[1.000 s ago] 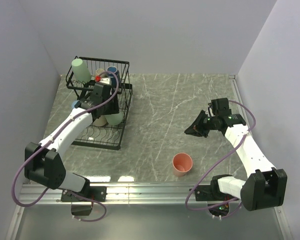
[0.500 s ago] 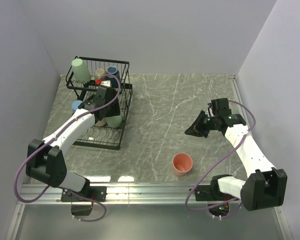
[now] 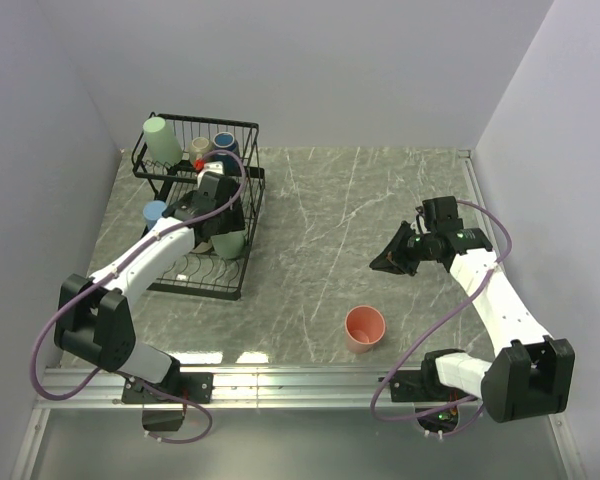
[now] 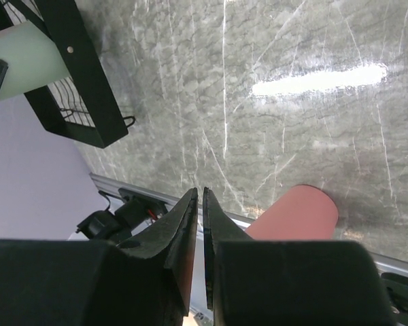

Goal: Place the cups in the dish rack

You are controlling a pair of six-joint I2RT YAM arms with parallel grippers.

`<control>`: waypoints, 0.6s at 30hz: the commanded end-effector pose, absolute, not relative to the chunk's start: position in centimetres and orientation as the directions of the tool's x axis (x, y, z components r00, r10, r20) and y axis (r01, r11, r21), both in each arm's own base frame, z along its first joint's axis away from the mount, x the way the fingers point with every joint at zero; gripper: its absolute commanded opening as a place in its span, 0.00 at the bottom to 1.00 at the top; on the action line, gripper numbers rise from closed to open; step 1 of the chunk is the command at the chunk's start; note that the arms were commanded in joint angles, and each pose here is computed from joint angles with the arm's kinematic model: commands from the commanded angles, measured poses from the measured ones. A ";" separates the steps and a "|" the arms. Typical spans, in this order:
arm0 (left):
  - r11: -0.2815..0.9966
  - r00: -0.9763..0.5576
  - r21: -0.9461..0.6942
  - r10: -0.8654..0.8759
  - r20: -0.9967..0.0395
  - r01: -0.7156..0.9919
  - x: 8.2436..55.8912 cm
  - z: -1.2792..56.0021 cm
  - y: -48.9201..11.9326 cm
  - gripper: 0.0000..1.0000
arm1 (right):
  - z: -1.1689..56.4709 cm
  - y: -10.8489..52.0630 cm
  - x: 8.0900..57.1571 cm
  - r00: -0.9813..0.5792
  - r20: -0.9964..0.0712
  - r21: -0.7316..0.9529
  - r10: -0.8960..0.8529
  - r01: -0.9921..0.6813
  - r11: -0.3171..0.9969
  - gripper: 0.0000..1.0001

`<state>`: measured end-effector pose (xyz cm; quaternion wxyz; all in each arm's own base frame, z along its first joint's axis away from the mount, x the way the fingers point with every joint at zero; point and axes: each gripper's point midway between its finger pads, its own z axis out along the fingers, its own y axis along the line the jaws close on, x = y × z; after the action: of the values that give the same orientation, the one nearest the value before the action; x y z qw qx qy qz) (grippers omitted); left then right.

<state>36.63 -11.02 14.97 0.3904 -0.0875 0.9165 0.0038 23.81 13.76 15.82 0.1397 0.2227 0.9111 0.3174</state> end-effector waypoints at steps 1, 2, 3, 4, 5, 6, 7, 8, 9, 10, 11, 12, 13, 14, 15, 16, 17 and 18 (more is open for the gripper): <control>0.977 -0.619 -0.071 -0.181 -0.764 -0.199 37.5 17.2 -10.6 0.83 | 16.3 13.7 23.6 -0.863 -0.153 0.646 0.482 0.282 0.709 0.15; 0.978 -0.617 -0.075 -0.183 -0.766 -0.197 37.6 17.5 -10.7 0.87 | 16.3 13.7 23.6 -0.863 -0.152 0.646 0.482 0.282 0.709 0.15; 0.978 -0.617 -0.075 -0.183 -0.766 -0.196 37.6 17.5 -10.7 0.90 | 16.3 13.7 23.7 -0.861 -0.156 0.648 0.484 0.280 0.708 0.15; 0.978 -0.616 -0.072 -0.179 -0.767 -0.195 37.6 17.6 -10.7 0.93 | 16.3 13.7 23.6 -0.861 -0.156 0.648 0.484 0.280 0.708 0.15; 0.977 -0.612 -0.076 -0.184 -0.769 -0.197 37.6 17.9 -10.7 0.95 | 16.3 13.7 23.6 -0.861 -0.159 0.649 0.484 0.279 0.708 0.15; 0.977 -0.612 -0.074 -0.182 -0.769 -0.198 37.6 18.0 -10.7 0.96 | 16.3 13.7 23.7 -0.861 -0.160 0.649 0.483 0.277 0.709 0.15; 0.978 -0.608 -0.077 -0.183 -0.772 -0.196 37.6 18.3 -10.8 0.97 | 16.3 13.7 23.6 -0.862 -0.160 0.650 0.481 0.275 0.709 0.15; 0.977 -0.603 -0.083 -0.186 -0.776 -0.195 37.6 18.7 -10.9 0.98 | 16.3 13.7 23.5 -0.862 -0.159 0.651 0.480 0.274 0.708 0.15; 0.977 -0.602 -0.083 -0.188 -0.776 -0.197 37.6 19.0 -10.8 0.98 | 16.3 13.7 23.6 -0.862 -0.162 0.651 0.481 0.273 0.708 0.15; 0.976 -0.598 -0.089 -0.192 -0.778 -0.199 37.5 19.4 -10.8 0.98 | 16.3 13.7 23.6 -0.860 -0.163 0.652 0.483 0.274 0.707 0.15; 0.975 -0.584 -0.102 -0.200 -0.787 -0.197 37.7 20.4 -11.0 0.98 | 16.2 13.7 23.5 -0.863 -0.167 0.651 0.478 0.268 0.710 0.15; 0.974 -0.578 -0.112 -0.207 -0.789 -0.195 37.7 21.0 -11.1 0.98 | 16.1 13.6 23.6 -0.861 -0.171 0.646 0.478 0.269 0.715 0.15; 0.974 -0.576 -0.121 -0.212 -0.789 -0.193 37.5 21.6 -11.2 0.98 | 16.1 13.4 23.5 -0.860 -0.174 0.641 0.479 0.271 0.719 0.15; 0.972 -0.557 -0.142 -0.223 -0.800 -0.185 37.6 22.9 -11.5 0.99 | 16.0 13.3 23.4 -0.862 -0.182 0.633 0.473 0.265 0.727 0.15; 0.972 -0.551 -0.156 -0.227 -0.803 -0.174 37.6 23.7 -11.7 0.99 | 16.0 13.1 23.2 -0.862 -0.187 0.628 0.471 0.264 0.732 0.15; 0.970 -0.538 -0.174 -0.240 -0.808 -0.171 37.4 24.5 -11.8 0.99 | 15.7 13.0 23.0 -0.862 -0.194 0.618 0.469 0.264 0.740 0.15; 0.968 -0.526 -0.190 -0.250 -0.813 -0.166 37.3 25.7 -11.9 0.99 | 15.6 12.8 22.8 -0.863 -0.198 0.612 0.465 0.262 0.746 0.15; 0.966 -0.520 -0.200 -0.256 -0.815 -0.162 37.2 26.4 -12.0 0.99 | 15.6 12.7 22.5 -0.863 -0.204 0.611 0.462 0.257 0.749 0.15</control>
<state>37.52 -11.53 20.82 0.4305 -0.1043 0.8965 -0.0113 23.31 13.29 15.64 0.1556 0.2121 0.9141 0.3087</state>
